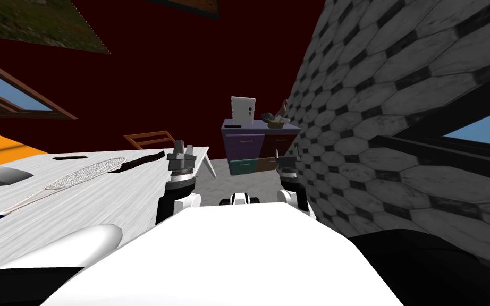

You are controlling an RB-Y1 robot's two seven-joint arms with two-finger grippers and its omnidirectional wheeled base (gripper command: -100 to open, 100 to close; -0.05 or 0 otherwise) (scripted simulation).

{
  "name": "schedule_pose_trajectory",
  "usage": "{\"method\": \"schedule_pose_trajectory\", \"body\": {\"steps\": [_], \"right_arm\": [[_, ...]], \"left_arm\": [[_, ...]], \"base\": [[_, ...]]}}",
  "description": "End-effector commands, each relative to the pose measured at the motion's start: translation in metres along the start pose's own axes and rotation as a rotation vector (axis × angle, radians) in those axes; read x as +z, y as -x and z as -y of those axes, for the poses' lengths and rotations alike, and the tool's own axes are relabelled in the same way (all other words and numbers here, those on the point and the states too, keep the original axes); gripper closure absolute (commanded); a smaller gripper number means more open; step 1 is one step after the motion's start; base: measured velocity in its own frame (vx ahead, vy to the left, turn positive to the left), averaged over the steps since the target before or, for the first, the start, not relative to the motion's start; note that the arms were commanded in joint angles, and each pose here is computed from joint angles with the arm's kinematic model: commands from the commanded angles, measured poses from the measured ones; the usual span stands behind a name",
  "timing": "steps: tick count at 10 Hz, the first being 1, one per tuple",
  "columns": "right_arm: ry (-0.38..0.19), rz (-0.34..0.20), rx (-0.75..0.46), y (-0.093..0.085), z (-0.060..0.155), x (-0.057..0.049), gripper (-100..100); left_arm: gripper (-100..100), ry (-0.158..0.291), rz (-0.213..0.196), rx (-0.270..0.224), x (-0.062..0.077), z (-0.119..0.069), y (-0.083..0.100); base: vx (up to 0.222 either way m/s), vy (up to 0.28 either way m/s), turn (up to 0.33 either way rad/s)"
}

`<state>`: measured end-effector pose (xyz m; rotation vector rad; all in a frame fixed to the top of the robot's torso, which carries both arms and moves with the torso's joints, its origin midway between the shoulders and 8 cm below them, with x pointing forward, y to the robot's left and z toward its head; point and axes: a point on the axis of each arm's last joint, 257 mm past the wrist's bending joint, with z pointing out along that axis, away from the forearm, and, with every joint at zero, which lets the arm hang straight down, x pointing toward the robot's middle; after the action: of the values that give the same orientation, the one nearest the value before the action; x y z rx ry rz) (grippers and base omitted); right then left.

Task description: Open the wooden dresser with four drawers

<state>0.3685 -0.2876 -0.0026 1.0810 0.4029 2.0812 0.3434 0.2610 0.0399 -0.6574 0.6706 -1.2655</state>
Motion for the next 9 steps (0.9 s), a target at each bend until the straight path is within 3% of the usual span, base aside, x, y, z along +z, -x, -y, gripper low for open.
{"method": "schedule_pose_trajectory", "body": {"steps": [1, 9], "right_arm": [[0.000, 0.004, 0.077, 0.002, 0.002, 0.000, -100], [0.005, 0.039, 0.365, 0.019, 0.012, -0.004, -100]], "left_arm": [[0, 0.000, 0.000, 0.000, 0.000, 0.000, 0.000], [0, 0.000, 0.000, 0.000, 0.000, 0.000, 0.000]], "base": [[0.025, 0.003, -0.004], [0.038, 0.005, 0.084]]}}
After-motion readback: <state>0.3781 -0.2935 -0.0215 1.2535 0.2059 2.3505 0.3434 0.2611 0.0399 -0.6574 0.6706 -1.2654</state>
